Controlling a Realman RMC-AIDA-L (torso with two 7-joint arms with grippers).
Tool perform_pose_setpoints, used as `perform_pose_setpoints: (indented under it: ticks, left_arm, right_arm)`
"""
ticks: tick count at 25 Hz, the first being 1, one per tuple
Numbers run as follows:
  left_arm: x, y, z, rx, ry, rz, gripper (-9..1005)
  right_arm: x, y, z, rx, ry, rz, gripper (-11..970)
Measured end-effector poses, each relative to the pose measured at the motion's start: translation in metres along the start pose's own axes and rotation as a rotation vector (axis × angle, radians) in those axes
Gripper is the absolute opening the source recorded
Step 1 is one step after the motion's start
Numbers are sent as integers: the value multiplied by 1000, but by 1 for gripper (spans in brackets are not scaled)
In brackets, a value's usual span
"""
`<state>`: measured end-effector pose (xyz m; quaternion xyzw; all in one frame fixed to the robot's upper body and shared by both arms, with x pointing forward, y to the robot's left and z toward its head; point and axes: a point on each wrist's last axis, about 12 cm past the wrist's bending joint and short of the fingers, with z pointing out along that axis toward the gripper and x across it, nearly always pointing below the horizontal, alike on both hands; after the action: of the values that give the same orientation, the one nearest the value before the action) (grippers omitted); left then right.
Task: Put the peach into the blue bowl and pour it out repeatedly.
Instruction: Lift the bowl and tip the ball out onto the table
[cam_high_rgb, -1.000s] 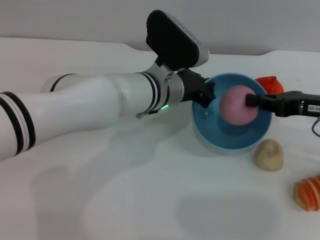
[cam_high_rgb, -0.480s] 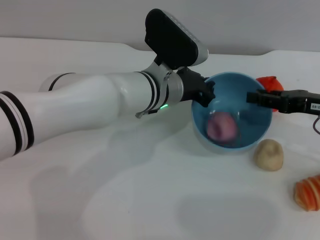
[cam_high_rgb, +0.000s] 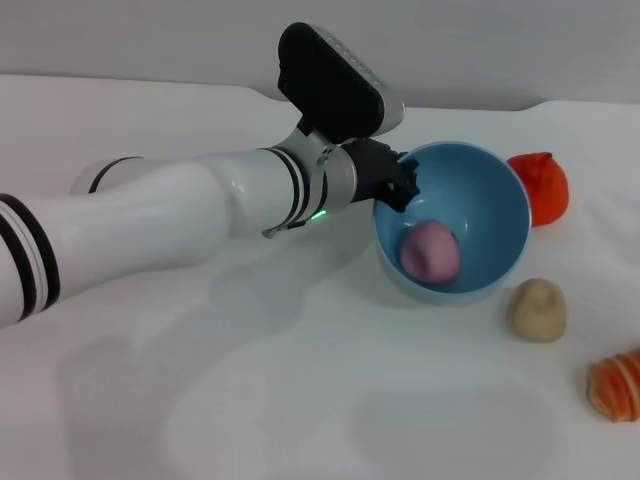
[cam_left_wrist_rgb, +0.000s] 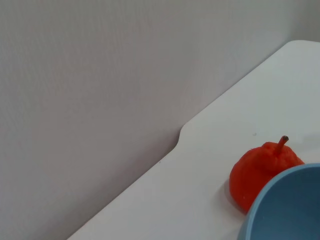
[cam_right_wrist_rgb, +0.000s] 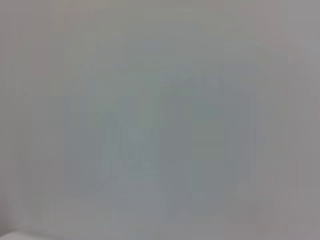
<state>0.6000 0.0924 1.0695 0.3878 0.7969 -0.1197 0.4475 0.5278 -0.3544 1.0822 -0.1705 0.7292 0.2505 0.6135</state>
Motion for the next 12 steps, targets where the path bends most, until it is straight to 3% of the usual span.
perform_pose_setpoints:
  ticks: [4, 8, 12]
  left_arm:
    - [-7, 1, 1, -9, -21, 18, -1]
    - [-25, 1, 4, -16, -66, 90, -2]
    - [-46, -2, 7, -32, -122, 212, -2]
  right_arm:
    - [22, -7, -25, 127, -10, 15, 498]
    - [55, -5, -32, 231, 31, 34, 516]
    - [77, 1, -36, 309, 50, 11, 642]
